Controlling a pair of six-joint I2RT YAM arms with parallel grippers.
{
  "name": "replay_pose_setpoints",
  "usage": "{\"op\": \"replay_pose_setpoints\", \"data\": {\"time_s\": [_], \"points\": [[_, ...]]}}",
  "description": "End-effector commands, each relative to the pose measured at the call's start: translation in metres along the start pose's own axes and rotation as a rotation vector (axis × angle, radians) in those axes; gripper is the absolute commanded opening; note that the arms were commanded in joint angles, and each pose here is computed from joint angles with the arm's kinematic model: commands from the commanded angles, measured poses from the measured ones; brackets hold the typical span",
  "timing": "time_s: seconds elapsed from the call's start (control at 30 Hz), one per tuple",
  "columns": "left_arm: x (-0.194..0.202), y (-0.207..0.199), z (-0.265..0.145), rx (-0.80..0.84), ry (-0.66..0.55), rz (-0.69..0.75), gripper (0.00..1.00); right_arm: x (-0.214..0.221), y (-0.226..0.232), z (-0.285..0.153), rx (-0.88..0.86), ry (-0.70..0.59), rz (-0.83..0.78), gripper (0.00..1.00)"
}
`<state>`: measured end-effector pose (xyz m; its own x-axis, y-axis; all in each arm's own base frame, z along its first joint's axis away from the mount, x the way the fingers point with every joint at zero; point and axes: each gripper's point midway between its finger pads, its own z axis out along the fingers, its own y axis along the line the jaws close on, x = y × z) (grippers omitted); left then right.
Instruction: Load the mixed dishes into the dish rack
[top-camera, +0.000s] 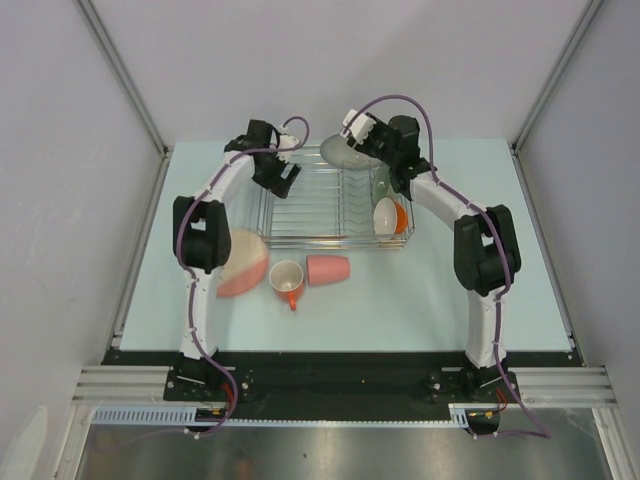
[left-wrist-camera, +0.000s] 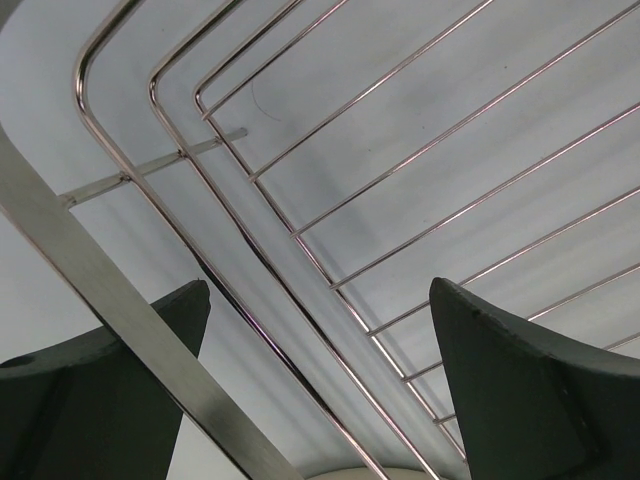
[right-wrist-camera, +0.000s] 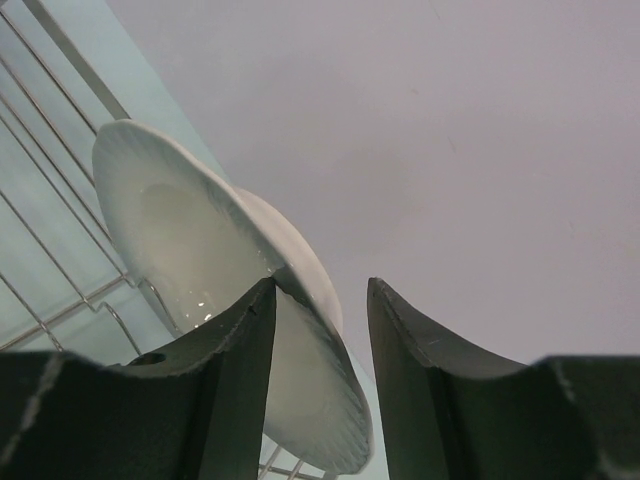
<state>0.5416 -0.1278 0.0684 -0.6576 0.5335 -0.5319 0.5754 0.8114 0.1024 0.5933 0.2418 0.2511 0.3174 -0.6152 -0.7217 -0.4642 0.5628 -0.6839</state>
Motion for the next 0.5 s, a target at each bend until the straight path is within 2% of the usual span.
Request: {"op": "replay_pose_setpoints", "data": {"time_s": [0.0, 0.27, 0.47], "points": [[-0.024, -0.011, -0.024, -0.003, -0.065, 0.073, 0.96, -0.044, -0.056, 0.002, 0.166, -0.123, -0.015, 0.45], [-0.022, -0.012, -0.025, -0.008, -0.068, 0.091, 0.95, -0.043, -0.057, 0.008, 0.169, -0.122, 0.031, 0.46], [-0.017, -0.014, -0.026, -0.022, -0.068, 0.127, 0.95, -0.056, -0.064, 0.008, 0.167, -0.129, 0.091, 0.4]]}}
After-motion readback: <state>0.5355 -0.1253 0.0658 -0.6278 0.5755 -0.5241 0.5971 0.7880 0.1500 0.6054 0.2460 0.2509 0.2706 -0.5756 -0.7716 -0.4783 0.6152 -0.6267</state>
